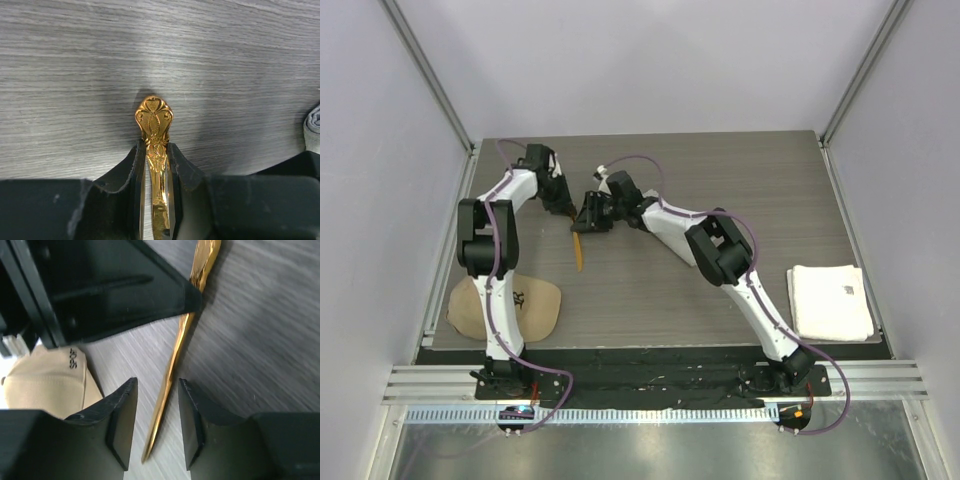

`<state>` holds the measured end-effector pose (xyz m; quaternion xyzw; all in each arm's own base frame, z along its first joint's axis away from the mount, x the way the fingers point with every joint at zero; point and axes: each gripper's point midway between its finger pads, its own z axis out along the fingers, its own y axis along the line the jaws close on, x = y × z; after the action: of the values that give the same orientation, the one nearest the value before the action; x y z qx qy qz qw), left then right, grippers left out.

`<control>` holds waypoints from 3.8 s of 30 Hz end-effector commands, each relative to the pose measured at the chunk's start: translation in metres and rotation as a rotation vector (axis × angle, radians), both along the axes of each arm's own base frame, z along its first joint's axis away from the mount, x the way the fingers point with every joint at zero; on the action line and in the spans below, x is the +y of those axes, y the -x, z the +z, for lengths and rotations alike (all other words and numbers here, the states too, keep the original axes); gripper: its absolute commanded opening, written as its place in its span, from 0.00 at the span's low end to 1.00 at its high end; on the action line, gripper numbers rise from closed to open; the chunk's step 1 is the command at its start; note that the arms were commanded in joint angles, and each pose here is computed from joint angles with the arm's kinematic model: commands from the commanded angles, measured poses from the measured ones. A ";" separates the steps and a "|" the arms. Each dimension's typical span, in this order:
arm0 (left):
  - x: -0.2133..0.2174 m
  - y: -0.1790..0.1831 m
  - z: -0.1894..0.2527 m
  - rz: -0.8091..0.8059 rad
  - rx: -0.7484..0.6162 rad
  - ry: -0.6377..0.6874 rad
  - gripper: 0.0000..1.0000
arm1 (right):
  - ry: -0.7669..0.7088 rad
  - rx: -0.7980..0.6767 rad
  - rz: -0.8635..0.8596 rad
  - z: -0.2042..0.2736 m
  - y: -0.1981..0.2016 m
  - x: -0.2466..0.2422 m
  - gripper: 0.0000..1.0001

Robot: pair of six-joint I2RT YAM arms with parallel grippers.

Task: Fold the napkin into a case and place the utensils inside
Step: Pick up the knife from the center of the board.

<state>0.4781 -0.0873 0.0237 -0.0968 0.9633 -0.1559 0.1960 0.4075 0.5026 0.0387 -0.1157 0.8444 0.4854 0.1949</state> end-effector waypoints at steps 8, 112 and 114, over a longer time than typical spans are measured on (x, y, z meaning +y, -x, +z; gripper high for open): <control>0.009 0.024 -0.039 0.026 0.095 0.006 0.00 | 0.155 0.077 -0.134 -0.058 0.007 0.009 0.34; 0.027 0.068 0.039 0.444 0.024 0.315 0.45 | 0.928 -0.030 -0.080 -0.117 0.062 -0.067 0.12; 0.025 0.068 0.043 0.441 0.017 0.330 0.45 | 0.923 -0.023 -0.081 -0.119 0.062 -0.066 0.01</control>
<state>0.4078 -0.0574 0.0411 -0.3541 0.8871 -0.2403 0.1729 0.4035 0.4630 0.0228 -0.1263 0.9448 0.1135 0.2803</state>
